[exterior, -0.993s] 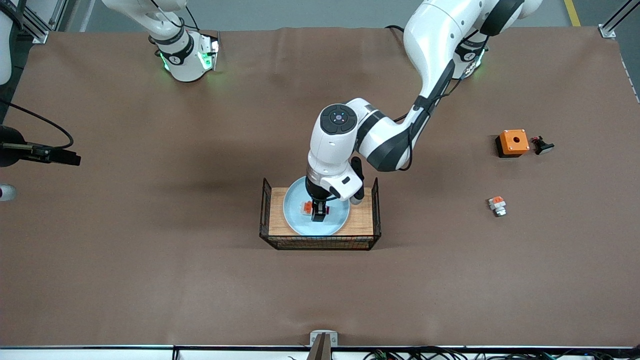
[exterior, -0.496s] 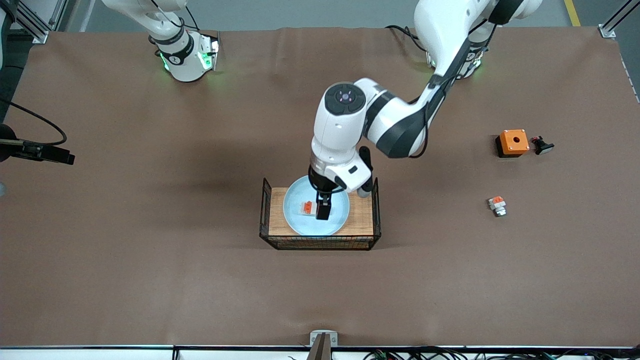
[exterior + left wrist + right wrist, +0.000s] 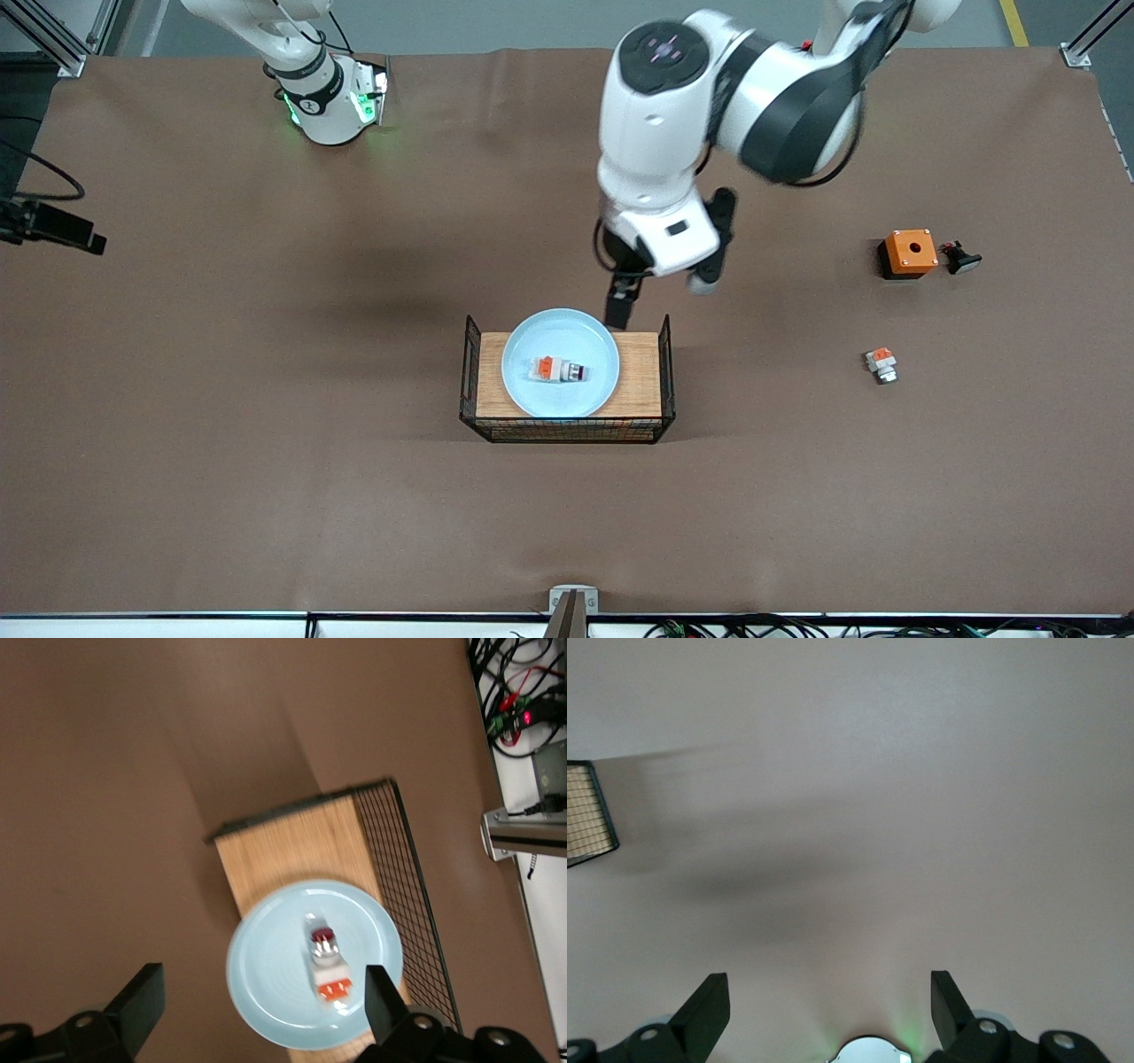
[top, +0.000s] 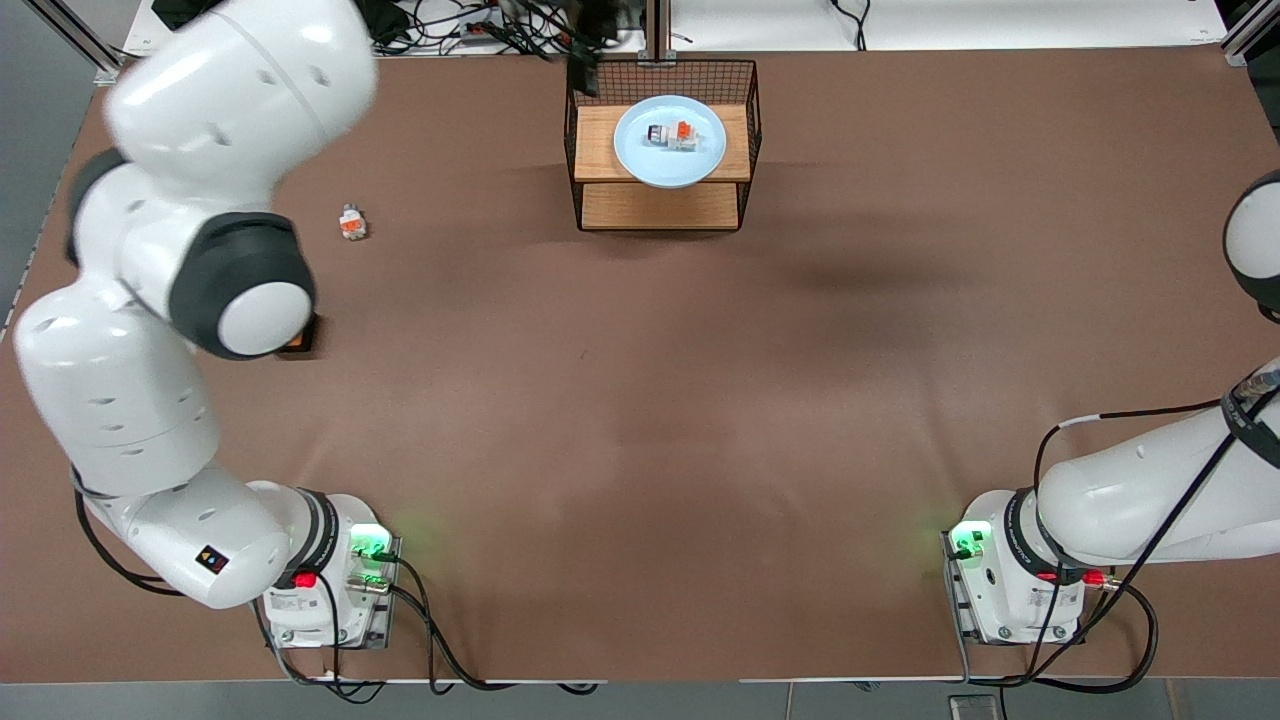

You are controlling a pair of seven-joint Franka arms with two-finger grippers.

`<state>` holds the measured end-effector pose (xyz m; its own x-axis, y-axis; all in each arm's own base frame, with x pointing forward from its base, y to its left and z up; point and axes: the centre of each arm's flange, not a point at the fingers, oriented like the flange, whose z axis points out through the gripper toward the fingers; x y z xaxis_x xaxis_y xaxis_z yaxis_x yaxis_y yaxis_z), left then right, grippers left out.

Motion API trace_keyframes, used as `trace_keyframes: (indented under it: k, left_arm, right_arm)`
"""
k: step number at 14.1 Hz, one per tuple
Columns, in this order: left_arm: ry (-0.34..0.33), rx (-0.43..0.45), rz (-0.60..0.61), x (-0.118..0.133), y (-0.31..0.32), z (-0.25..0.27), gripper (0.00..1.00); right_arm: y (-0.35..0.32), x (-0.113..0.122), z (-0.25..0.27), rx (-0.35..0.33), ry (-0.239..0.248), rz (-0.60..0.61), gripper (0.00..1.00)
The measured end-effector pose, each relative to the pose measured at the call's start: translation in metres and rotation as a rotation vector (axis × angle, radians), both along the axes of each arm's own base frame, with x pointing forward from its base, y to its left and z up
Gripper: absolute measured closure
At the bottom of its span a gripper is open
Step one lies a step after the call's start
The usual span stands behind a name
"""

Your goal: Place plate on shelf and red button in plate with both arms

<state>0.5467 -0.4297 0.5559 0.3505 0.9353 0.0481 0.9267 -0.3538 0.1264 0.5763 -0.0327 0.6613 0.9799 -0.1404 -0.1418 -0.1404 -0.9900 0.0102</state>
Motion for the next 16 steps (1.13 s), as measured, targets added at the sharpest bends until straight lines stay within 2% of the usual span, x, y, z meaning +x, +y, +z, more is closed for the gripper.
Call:
trace_keyframes:
  k: [2,6,8,13,16]
  left_arm:
    - [0.040,0.026,-0.094,0.004,0.047,0.032,0.00]
    - [0.136,0.022,-0.296,0.015,0.149,0.075,0.00]
    - [0.162,0.028,-0.399,0.015,0.195,0.087,0.00]
    - [0.216,0.039,-0.628,-0.003,0.292,0.081,0.00]
    - [0.195,0.032,-0.752,-0.010,0.344,0.067,0.00]
  right_arm:
    - [0.002,-0.007,0.008,0.003,-0.005,0.005,0.00]
    - [0.005,-0.018,0.007,0.008,0.003,0.009,0.00]
    - [0.007,-0.023,0.009,0.009,-0.013,0.014,0.00]
    - [0.009,-0.047,0.004,0.013,-0.072,0.018,0.00]
    - [0.009,-0.062,0.005,0.016,-0.080,0.018,0.00]
